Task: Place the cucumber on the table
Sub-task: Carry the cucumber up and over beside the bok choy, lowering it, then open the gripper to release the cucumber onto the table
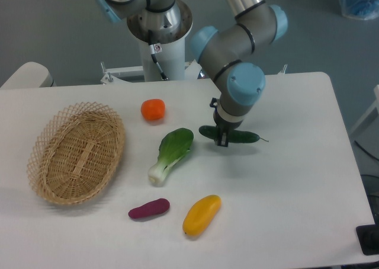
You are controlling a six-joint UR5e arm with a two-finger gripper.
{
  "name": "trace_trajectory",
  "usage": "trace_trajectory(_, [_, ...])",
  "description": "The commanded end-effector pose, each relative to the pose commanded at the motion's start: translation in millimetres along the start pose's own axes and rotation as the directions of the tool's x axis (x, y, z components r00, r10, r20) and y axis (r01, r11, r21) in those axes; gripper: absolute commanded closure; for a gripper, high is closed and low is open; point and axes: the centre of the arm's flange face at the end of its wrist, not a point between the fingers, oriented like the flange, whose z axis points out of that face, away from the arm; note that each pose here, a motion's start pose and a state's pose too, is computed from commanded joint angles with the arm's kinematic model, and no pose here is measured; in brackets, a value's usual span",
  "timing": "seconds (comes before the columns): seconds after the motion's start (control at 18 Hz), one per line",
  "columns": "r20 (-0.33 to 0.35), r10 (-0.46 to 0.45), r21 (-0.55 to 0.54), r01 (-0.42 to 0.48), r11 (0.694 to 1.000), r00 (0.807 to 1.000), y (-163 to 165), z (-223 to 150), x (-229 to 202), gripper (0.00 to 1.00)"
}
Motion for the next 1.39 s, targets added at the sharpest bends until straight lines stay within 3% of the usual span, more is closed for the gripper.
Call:
trace_trajectory(0.22, [0.014,0.054,-0.036,-0.054,0.998,0.998,-12.5,15.4,10.6,0.57])
trace_trajectory(0.39, [0.001,0.067,-0.047,-0.067,0.997,0.998,-14.7,22.2,16.9,0.48])
trace_trajectory(0.5, [-0.006,0.063,-0.032,-0.063,0.998,0.998,-18.9,30.3,22.3,0.35])
trace_trajectory(0.61, [-0.002,0.051,-0.027,-0.051,0.998,0.999,-22.1,30.8,24.3,0.04])
trace_trajectory(0.67, [0.003,0.042,-0.027,-0.042,0.999,0.999,-21.5,29.3,24.3,0.0])
trace_trajectory(1.06, [0.057,-0.074,-0.063,0.077,0.995,0.996,20.9,-3.4,11.2,0.0])
trace_trajectory(1.22, [0.134,-0.172,-0.009,0.175,0.984,0.976,33.6,-14.8,-9.8,0.0])
trace_trajectory(1.39, [0.153,-0.267,0.03,0.266,0.963,0.951,45.8,-20.7,-26.0,0.0])
